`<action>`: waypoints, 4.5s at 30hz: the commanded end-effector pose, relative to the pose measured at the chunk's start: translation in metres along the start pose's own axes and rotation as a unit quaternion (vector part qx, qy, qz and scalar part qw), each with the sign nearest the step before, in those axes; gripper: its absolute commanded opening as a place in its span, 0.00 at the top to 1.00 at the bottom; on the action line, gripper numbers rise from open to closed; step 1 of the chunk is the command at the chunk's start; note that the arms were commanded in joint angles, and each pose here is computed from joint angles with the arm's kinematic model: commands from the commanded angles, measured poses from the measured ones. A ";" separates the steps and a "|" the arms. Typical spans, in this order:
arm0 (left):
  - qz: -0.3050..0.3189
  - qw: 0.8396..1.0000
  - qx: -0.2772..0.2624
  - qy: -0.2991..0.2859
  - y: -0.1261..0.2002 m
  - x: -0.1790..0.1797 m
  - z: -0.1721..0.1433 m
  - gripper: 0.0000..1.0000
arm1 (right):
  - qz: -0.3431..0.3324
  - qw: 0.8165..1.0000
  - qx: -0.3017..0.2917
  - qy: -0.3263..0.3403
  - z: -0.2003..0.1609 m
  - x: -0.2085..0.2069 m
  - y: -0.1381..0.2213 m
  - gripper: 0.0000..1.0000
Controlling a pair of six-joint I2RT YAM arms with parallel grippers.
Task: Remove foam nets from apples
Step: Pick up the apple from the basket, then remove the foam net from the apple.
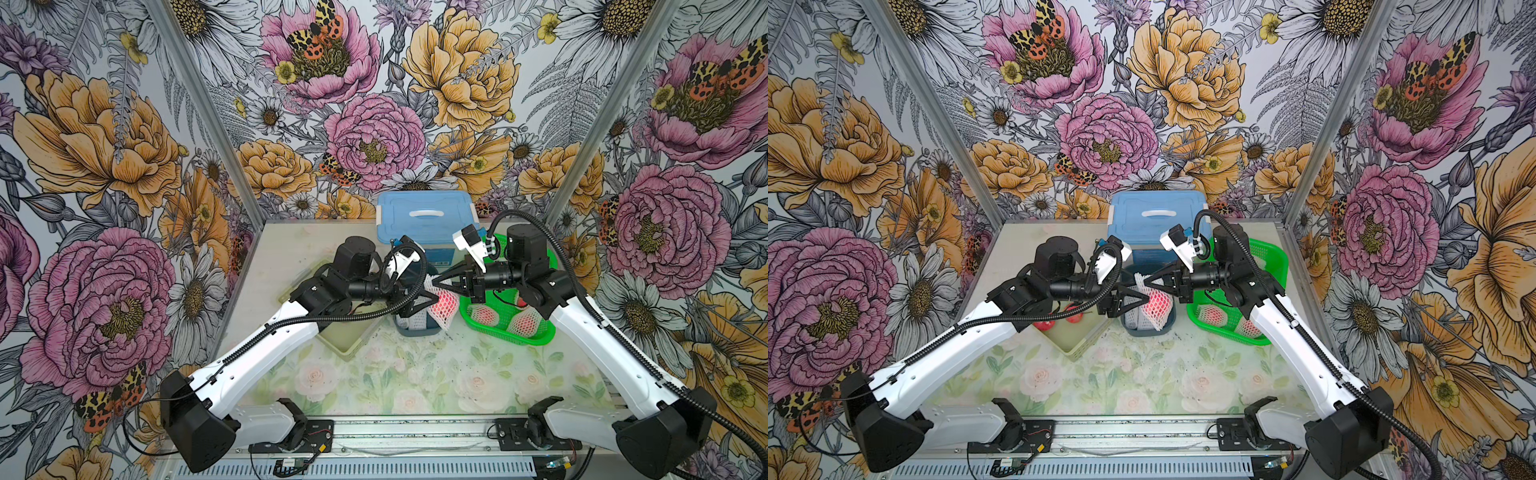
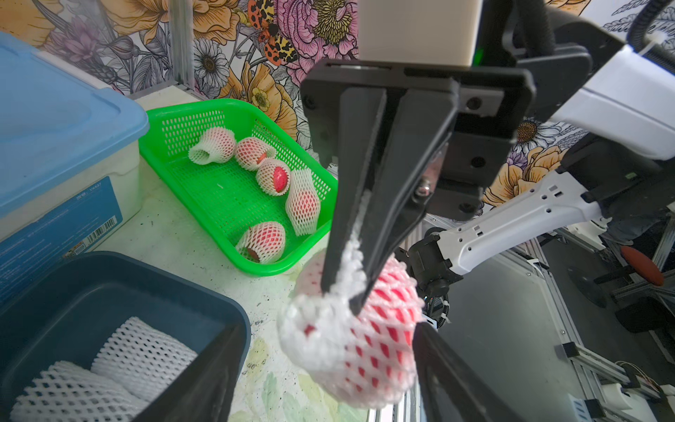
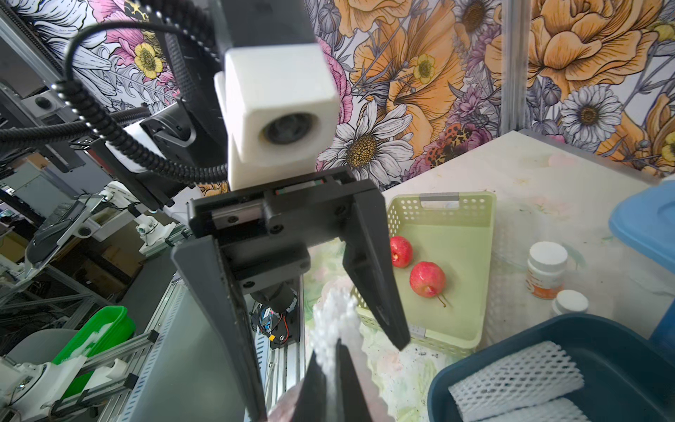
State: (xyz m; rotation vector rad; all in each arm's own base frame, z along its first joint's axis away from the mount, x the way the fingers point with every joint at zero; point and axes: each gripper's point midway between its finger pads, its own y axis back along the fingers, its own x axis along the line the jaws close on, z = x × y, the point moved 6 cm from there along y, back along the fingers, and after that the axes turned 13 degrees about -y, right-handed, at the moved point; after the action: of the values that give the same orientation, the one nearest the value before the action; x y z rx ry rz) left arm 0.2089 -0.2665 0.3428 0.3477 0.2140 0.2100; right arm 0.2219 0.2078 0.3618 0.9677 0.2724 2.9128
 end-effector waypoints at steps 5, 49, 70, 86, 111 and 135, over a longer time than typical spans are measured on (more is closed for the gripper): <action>-0.031 0.999 -0.027 -0.032 0.016 -0.012 0.016 0.53 | 0.018 0.999 -0.004 0.044 0.012 0.019 -0.005 1.00; 0.138 0.952 -0.257 0.098 0.125 0.042 0.017 1.00 | -0.281 0.934 -0.181 0.125 0.022 0.027 -0.060 0.46; 0.064 0.982 -0.171 0.049 0.116 0.019 0.019 0.01 | -0.236 0.952 -0.127 0.145 0.012 0.036 -0.047 1.00; -0.126 0.988 -0.091 -0.008 0.100 -0.029 0.014 0.01 | -0.218 0.949 0.198 0.113 -0.052 0.054 0.007 1.00; -0.111 0.979 0.163 -0.052 -0.007 -0.056 -0.038 0.23 | -0.222 0.946 0.198 0.125 -0.035 0.078 0.021 1.00; -0.036 0.996 0.037 -0.067 0.003 -0.041 -0.014 1.00 | -0.253 0.953 0.060 0.158 -0.022 0.105 0.060 0.34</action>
State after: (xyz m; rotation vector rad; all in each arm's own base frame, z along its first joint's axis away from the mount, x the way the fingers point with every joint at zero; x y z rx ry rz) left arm 0.1541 -0.2682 0.3193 0.5649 0.1513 0.0100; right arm 0.1241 0.1537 0.4142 0.3355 0.6926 2.5396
